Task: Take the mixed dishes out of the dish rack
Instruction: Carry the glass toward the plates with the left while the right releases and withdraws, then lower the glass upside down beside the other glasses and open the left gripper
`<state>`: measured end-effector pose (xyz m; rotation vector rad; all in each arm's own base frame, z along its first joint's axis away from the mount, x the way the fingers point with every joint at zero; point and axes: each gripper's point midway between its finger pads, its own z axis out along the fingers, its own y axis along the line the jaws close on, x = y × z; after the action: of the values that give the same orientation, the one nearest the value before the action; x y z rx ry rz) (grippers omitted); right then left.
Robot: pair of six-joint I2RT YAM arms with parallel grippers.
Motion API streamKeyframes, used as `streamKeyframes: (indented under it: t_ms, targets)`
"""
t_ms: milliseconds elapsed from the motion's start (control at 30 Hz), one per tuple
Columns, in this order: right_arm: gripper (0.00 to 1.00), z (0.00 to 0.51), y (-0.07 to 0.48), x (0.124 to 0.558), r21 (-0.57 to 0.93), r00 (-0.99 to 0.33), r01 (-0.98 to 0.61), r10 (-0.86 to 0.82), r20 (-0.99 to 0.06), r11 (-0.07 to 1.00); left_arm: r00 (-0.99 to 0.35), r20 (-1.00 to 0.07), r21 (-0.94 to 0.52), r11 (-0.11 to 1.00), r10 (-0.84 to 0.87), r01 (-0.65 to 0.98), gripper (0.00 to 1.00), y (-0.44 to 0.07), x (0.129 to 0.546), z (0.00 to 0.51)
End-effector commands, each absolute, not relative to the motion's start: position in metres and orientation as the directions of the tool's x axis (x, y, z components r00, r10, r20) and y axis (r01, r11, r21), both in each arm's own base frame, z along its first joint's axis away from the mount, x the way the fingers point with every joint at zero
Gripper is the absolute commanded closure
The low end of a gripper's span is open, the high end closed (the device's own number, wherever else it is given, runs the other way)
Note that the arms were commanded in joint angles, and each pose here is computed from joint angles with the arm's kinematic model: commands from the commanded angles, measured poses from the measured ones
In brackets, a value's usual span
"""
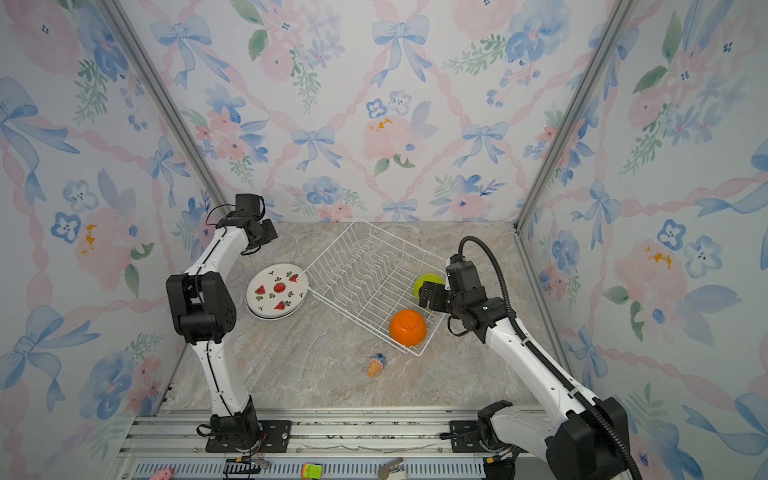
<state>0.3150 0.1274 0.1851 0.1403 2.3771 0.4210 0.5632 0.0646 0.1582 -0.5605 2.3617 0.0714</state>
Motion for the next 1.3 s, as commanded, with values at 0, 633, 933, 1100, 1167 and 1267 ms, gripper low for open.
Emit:
streamKeyframes:
  t_ms: [0, 633, 933, 1100, 1167, 1267]
  targets:
    - [0.03, 0.178, 0.115, 0.307, 0.302, -0.751, 0.006, 0.204, -0.628, 0.953, -0.687, -0.649, -0.037, 0.916, -0.327, -0.4, 1.0, 0.075, 0.567, 0.157]
    - [0.03, 0.17, 0.119, 0.304, 0.325, -0.78, 0.021, 0.219, -0.587, 0.945, -0.784, -0.516, -0.049, 0.926, -0.345, -0.375, 1.0, 0.079, 0.56, 0.098]
    - [0.03, 0.171, 0.121, 0.304, 0.32, -0.792, 0.015, 0.207, -0.575, 0.947, -0.8, -0.485, -0.062, 0.927, -0.352, -0.37, 0.74, 0.085, 0.559, 0.086]
    - [0.03, 0.171, 0.122, 0.303, 0.333, -0.793, 0.024, 0.221, -0.568, 0.943, -0.801, -0.485, -0.065, 0.928, -0.35, -0.366, 0.35, 0.088, 0.56, 0.088]
    - [0.03, 0.172, 0.122, 0.303, 0.339, -0.791, 0.029, 0.229, -0.567, 0.94, -0.798, -0.493, -0.068, 0.93, -0.345, -0.36, 0.28, 0.087, 0.561, 0.092]
    - [0.03, 0.176, 0.121, 0.303, 0.346, -0.784, 0.031, 0.238, -0.573, 0.938, -0.784, -0.516, -0.083, 0.931, -0.346, -0.357, 0.19, 0.086, 0.564, 0.106]
